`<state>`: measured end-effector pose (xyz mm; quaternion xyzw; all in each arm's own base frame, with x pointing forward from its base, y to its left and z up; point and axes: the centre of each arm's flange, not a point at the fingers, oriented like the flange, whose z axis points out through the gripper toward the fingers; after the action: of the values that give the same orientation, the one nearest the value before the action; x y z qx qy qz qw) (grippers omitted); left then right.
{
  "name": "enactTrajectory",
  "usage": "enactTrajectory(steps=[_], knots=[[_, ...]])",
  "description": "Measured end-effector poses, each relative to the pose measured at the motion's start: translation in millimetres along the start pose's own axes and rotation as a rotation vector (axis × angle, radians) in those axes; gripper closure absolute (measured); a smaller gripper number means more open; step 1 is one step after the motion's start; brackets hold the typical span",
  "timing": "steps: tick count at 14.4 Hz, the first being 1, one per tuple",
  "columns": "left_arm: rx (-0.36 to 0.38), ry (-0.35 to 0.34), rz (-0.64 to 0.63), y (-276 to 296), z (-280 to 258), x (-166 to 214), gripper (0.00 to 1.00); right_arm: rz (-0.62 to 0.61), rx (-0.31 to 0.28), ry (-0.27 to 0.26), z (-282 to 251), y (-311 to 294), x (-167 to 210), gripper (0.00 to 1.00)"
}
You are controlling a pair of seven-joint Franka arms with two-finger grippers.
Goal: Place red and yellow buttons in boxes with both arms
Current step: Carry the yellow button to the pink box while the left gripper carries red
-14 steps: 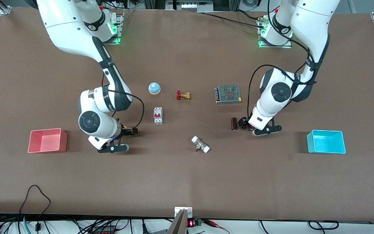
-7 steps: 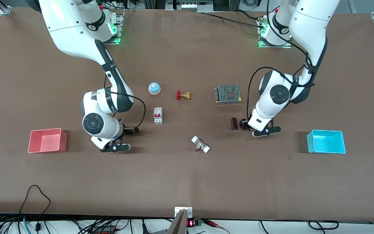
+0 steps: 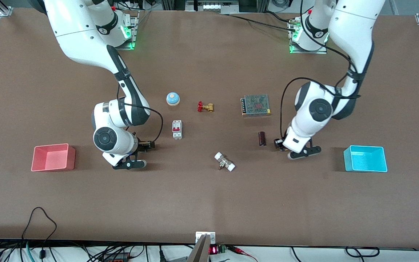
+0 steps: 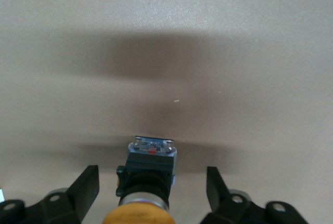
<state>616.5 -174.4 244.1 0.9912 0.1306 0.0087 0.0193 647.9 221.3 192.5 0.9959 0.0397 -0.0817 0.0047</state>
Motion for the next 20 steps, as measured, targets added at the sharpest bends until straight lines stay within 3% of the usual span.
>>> enactTrajectory(steps=[3,4,9,12,16,20], knots=[[0.014,-0.01,0.046,-45.3,-50.7,41.3,0.64,0.023,0.0,-0.003,0.2,-0.2,-0.3,0.47],[0.017,-0.015,0.075,-71.6,-61.1,52.2,0.64,0.045,0.0,-0.003,0.2,-0.4,-0.4,0.53],[0.021,-0.025,0.228,-217.8,-74.5,91.7,0.64,0.07,0.0,0.0,-1.0,-1.6,-0.2,0.56],[0.022,-0.006,0.308,-280.8,-68.2,102.2,0.64,0.088,0.001,0.037,-24.7,10.6,6.9,0.56],[0.031,0.038,0.364,-304.8,-22.2,110.7,0.64,0.189,-0.036,0.062,-97.4,83.9,14.7,0.56],[0.032,0.035,0.389,-312.5,12.1,112.5,0.64,0.214,-0.08,0.061,-117.6,175.7,14.2,0.56]])
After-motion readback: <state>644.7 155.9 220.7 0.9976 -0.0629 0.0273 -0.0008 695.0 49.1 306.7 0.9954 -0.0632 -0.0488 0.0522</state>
